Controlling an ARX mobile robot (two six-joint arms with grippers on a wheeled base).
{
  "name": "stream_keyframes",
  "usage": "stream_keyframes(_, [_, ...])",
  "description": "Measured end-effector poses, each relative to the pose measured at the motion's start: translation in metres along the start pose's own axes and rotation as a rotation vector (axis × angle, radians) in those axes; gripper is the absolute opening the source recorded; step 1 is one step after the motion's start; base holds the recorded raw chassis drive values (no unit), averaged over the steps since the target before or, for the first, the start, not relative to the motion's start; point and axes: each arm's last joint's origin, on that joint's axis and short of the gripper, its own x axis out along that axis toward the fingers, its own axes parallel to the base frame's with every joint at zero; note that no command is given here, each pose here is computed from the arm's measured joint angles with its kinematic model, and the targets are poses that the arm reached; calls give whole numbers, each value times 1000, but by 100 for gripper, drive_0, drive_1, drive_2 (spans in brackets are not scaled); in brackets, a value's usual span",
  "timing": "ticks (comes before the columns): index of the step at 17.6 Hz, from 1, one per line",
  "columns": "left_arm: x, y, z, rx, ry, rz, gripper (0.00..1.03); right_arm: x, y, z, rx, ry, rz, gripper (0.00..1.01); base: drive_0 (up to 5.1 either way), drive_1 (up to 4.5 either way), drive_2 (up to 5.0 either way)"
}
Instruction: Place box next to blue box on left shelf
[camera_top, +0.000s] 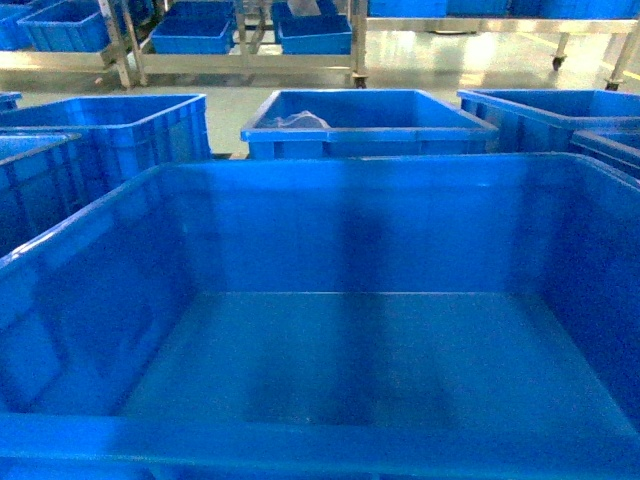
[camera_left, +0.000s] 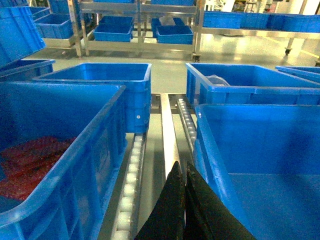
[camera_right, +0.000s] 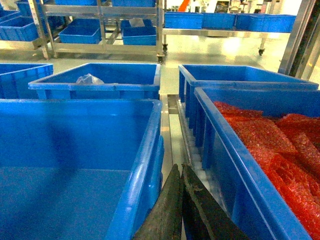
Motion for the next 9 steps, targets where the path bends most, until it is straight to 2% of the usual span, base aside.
stream_keyframes(1, [-2, 0, -4, 0, -28, 0, 1, -2, 0, -2, 0, -8, 0, 2, 0, 0, 0])
stream_keyframes(2, [-3, 0, -5, 0, -11, -1, 1, -3, 0, -6, 0, -7, 0, 2, 0, 0, 0])
stream_keyframes(9, [-15, 0, -5, 0, -18, -1, 1, -15, 0, -6, 0, -14, 0, 2, 0, 0, 0])
